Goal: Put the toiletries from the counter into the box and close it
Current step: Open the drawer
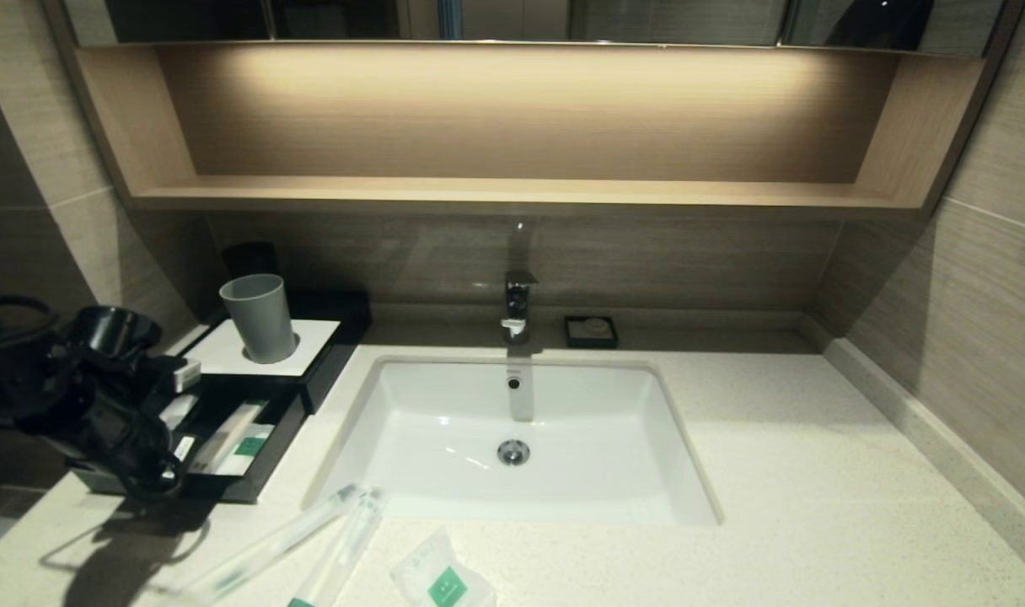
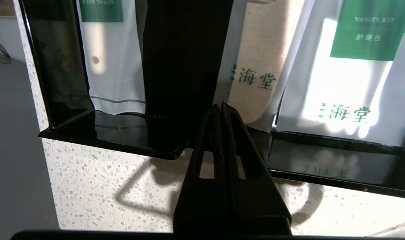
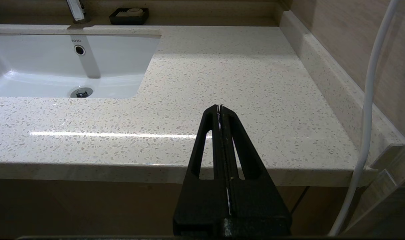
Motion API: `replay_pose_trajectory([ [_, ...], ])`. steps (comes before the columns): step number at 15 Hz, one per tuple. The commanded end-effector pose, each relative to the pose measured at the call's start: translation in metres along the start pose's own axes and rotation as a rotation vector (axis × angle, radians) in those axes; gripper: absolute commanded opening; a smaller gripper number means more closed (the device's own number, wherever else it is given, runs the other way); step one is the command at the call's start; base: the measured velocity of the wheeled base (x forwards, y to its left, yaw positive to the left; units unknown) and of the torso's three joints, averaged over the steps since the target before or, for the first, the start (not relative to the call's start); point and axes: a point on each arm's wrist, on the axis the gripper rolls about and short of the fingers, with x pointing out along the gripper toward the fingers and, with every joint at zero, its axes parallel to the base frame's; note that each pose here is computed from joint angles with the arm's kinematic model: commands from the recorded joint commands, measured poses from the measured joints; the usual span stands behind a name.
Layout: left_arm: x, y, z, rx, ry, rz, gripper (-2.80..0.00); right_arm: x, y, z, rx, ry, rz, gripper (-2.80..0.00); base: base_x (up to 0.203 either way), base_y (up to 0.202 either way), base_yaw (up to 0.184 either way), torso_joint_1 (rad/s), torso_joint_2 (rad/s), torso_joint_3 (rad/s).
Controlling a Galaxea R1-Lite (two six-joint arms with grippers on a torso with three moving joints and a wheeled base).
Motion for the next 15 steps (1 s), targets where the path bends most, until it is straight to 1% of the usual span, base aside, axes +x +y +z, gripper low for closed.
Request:
replay_pose_trajectory([
  [1,-0.004,0.0,-0.001,0.009,0.005,0.0,-2.8,0.0,0.0,0.0,0.0,0.0,0.001,-2.8,0.0,0.0,0.0,0.0,0.0,0.0],
  [5,-0.004,-0.001,-0.006,0.032,0.044,-0.012,-2.8,0.0,0.0,0.0,0.0,-0.002,0.001,-2.8,0.0,0.0,0.0,0.0,0.0,0.0],
  [13,-0.017,-0.002,-0.012,0.036,0.058,-0.017,-2.8,0.0,0.0,0.0,0.0,0.0,0.001,-2.8,0.0,0.0,0.0,0.0,0.0,0.0],
  [15,-0.019,-0.002,-0.014,0.05,0.074,-0.022,-2.8,0.0,0.0,0.0,0.0,0.0,0.001,-2.8,0.0,0.0,0.0,0.0,0.0,0.0],
])
